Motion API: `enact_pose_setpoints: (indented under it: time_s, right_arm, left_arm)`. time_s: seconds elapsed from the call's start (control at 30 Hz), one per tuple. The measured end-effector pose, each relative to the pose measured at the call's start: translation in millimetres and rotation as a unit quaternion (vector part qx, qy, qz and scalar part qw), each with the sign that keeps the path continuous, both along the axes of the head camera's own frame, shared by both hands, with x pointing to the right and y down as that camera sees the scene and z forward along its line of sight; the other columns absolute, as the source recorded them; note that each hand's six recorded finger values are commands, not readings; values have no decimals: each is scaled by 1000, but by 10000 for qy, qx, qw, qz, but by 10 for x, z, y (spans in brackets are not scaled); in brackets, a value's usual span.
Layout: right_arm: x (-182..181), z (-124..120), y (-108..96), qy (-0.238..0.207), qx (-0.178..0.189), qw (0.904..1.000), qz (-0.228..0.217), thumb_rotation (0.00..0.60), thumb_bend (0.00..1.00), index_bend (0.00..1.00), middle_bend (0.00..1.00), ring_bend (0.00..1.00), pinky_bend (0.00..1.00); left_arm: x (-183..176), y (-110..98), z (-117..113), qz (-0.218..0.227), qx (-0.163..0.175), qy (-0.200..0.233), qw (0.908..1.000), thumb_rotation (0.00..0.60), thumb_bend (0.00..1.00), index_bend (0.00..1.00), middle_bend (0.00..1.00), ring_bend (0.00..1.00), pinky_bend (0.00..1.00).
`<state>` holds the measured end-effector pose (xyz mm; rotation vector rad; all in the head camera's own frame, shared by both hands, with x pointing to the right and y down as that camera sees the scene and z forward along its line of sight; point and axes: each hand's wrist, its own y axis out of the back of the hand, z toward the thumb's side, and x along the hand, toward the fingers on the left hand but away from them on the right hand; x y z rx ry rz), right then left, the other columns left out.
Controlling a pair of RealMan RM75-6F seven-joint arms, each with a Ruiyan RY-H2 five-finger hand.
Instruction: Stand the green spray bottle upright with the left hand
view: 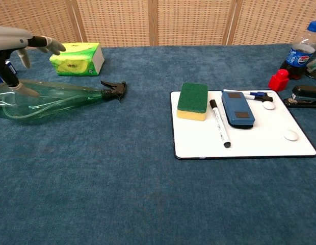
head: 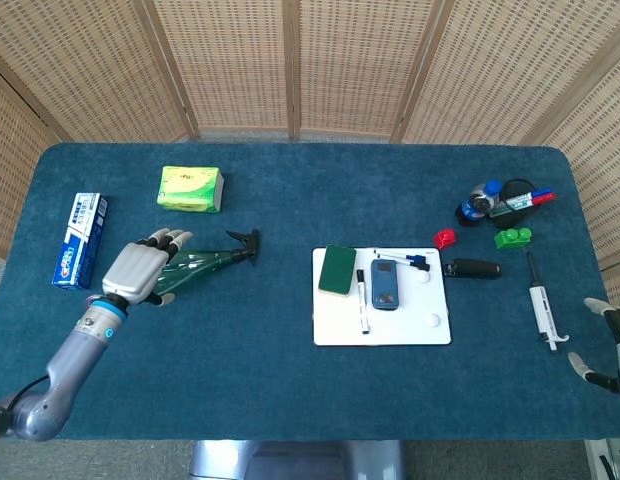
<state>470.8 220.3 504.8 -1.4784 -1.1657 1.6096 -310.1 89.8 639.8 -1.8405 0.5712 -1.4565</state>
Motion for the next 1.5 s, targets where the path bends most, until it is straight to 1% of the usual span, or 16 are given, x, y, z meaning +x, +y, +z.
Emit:
enact_pose_setpoints:
  time_s: [0.07,0.17,0.33,0.43,0.57,0.77,0.9,1.07,1.3,1.37,1.5]
  right_arm:
    - [11,-2,6,7,3,10000,19,600,277,219,306,120,164]
    - [29,-3,18,16,1,10000,51,600,276,218,306,120,164]
    - [45,5,33,21,-12,10000,80,600,276,218,306,120,164]
    - [51,2,31,22,-3,10000,88,600,276,218,306,120,164]
    - [64,-1,34,31,-3,9999,107,600,276,219,306,120,164]
    - [89,-1,50,44,-10,9999,149,600,275,219,306,120,164]
    - [100,12,55,43,-28,9998,166,600,276,219,306,120,164]
    - [89,32,42,28,-44,9999,143,600,278,220,305,120,165]
    - [81,55,25,6,-50,9999,131,600,277,221,306,120,164]
    - [79,60,22,-14,-50,9999,134,600,276,221,306,120,164]
    - [75,70,25,-51,-56,9999,139,600,276,222,306,120,164]
  left_arm:
    - [68,-38,27,-53,-158,51,9998,600,238,153,148,148,310]
    - [184,-97,68,-48,-384,91,9992,600,238,186,142,136,275]
    - [374,-209,130,39,-671,97,9977,600,238,193,109,75,173]
    - [466,-272,180,143,-796,13,9967,600,239,189,96,63,145]
    - [555,-320,247,222,-965,-96,9950,600,240,193,91,52,163]
    - [572,-310,373,306,-1221,-370,9914,600,238,186,76,33,175]
    - [515,-292,461,300,-1285,-582,9895,600,238,176,73,33,178]
    - [464,-330,534,210,-1166,-782,9899,600,238,163,67,33,175]
    - [418,-393,616,-110,-1001,-821,9915,600,238,157,68,33,185]
    - [416,-383,640,-138,-1010,-824,9914,600,238,157,67,33,169]
    - [430,-351,687,-172,-1084,-814,9906,600,238,162,68,34,218]
